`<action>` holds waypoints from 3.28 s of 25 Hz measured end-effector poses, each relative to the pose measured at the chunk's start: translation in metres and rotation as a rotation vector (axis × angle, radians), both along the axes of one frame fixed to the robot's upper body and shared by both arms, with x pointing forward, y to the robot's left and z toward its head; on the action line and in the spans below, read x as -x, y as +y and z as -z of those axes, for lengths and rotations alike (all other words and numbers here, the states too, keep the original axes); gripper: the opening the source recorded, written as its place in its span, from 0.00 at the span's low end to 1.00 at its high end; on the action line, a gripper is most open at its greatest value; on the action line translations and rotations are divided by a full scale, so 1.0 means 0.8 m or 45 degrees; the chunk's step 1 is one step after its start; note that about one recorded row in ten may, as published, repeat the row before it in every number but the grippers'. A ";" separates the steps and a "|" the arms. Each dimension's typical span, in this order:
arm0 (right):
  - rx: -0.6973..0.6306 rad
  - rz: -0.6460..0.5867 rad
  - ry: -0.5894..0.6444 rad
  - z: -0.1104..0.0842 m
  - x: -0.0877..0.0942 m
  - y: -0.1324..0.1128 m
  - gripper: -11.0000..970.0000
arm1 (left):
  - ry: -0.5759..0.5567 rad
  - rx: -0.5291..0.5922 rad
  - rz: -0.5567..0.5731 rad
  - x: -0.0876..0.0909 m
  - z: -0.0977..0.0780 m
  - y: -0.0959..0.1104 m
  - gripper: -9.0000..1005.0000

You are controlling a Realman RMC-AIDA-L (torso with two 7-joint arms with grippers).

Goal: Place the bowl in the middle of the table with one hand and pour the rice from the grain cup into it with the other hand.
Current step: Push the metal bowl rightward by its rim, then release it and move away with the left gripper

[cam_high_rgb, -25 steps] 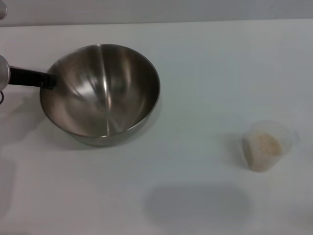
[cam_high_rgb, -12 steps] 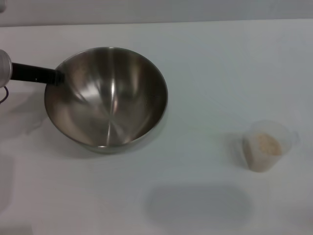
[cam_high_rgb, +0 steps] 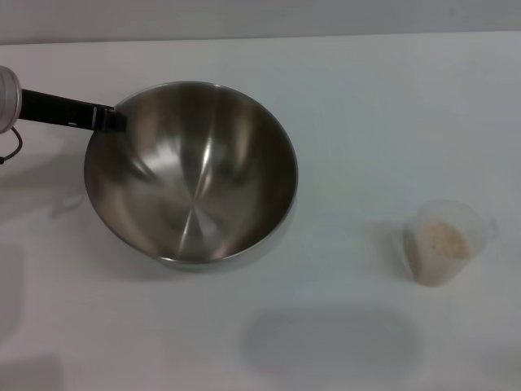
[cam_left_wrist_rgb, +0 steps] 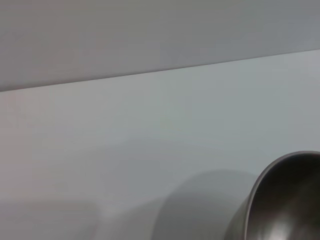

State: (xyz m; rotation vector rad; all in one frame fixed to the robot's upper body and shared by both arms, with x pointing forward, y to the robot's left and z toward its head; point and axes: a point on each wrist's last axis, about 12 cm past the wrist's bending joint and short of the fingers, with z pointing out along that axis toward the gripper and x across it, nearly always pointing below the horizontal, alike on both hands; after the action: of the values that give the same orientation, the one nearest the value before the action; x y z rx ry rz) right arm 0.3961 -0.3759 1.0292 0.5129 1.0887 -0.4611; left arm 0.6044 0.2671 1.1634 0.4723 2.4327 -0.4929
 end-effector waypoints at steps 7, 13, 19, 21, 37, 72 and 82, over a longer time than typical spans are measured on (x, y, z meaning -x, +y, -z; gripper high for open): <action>-0.001 -0.001 0.002 0.000 0.000 0.000 0.86 | 0.035 0.055 0.083 0.000 -0.008 -0.014 0.06; -0.002 -0.002 0.002 0.000 -0.001 0.000 0.86 | 0.045 0.066 0.128 0.001 -0.009 -0.025 0.06; 0.000 -0.004 0.000 0.000 -0.002 0.000 0.86 | 0.058 0.071 0.190 0.006 -0.007 -0.042 0.06; -0.001 -0.005 -0.001 0.000 -0.003 0.000 0.86 | 0.064 0.070 0.212 0.008 -0.005 -0.048 0.06; -0.003 -0.019 -0.005 -0.001 -0.005 0.003 0.86 | 0.062 0.073 0.312 0.014 0.001 -0.080 0.07; -0.003 -0.024 0.001 0.000 -0.004 0.003 0.86 | 0.065 0.074 0.366 0.014 0.019 -0.104 0.08; -0.002 -0.023 0.003 0.000 -0.003 0.003 0.86 | 0.061 0.078 0.362 0.013 0.018 -0.104 0.08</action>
State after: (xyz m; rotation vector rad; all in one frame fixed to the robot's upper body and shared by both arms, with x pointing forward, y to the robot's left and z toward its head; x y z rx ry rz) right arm 0.3987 -0.3738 1.0290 0.5038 1.0951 -0.4450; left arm 0.5944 0.1837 1.1492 0.7939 2.3985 -0.7034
